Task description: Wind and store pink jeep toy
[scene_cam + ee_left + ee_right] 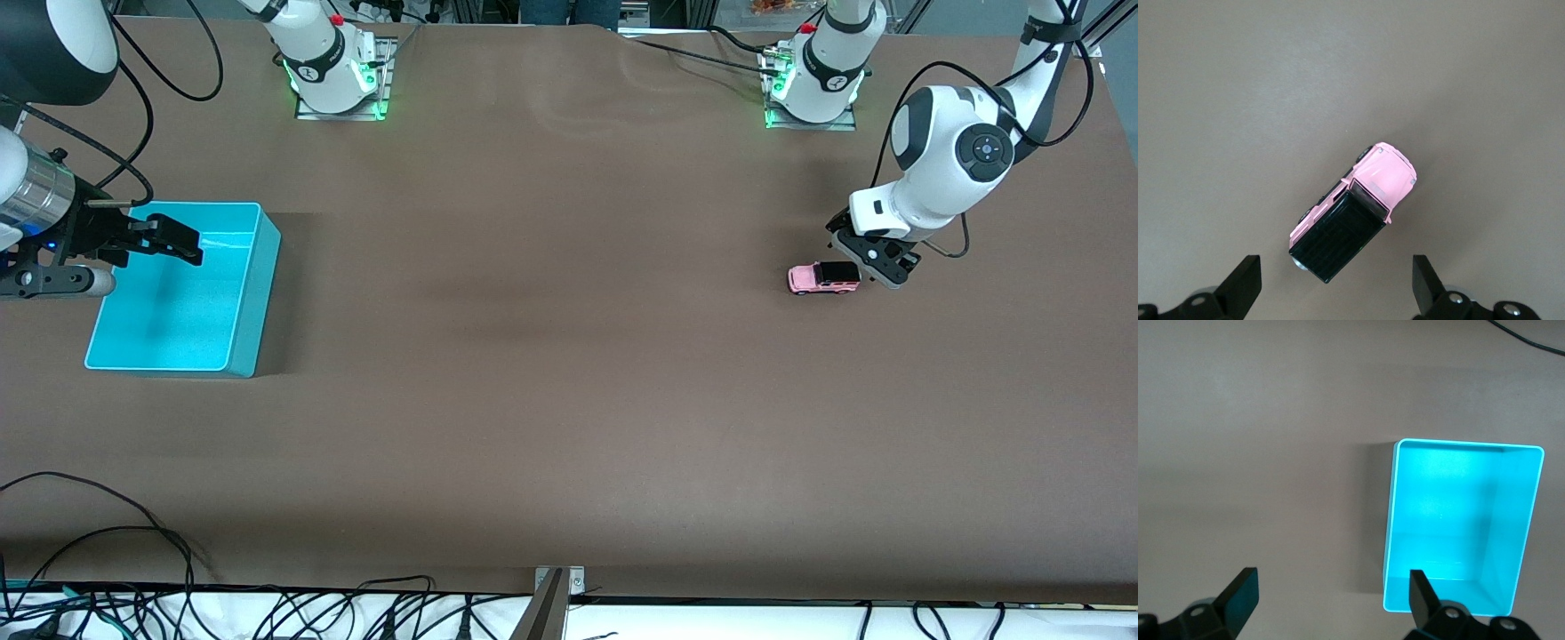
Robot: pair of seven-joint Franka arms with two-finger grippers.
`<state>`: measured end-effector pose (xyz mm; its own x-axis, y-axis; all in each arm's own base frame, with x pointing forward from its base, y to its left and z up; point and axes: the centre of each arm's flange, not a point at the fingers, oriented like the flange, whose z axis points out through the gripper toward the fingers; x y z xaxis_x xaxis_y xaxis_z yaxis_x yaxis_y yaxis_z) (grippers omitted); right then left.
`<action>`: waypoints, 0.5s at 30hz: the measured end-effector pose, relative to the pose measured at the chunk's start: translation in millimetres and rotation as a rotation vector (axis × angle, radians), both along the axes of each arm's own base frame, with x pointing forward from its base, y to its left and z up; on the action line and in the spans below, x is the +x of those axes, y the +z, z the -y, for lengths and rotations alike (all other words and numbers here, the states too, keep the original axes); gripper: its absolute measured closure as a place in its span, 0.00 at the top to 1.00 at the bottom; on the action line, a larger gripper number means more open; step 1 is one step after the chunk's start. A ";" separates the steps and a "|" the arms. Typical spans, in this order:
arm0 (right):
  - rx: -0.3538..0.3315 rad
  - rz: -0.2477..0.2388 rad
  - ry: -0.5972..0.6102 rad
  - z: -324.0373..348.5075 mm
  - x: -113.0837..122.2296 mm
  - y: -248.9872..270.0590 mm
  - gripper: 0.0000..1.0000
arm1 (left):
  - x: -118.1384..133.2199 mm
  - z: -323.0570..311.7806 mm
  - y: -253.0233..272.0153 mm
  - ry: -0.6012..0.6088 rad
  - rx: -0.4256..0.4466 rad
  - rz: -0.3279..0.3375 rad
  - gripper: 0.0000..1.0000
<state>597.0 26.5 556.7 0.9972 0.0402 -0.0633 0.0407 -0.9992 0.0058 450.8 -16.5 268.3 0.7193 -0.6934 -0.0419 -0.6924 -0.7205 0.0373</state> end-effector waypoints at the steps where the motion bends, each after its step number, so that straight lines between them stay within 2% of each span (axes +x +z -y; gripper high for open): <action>1: 0.000 0.000 0.000 0.0 0.0 0.0 1.00 | -0.3 0.1 -1.8 -0.022 0.003 -0.003 1.00; 9: 0.000 0.000 0.000 0.0 0.0 0.0 1.00 | 0.8 1.3 -10.2 -0.205 0.053 -0.002 1.00; 15: 0.000 0.000 0.000 0.0 0.0 0.0 1.00 | 2.6 2.6 -19.0 -0.334 0.049 0.006 1.00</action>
<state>597.0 26.5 556.7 0.9972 0.0402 -0.0633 0.0407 -0.9992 0.0058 453.4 -19.1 249.3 0.4529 -0.8882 -0.0772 -0.8907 -0.4545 0.0035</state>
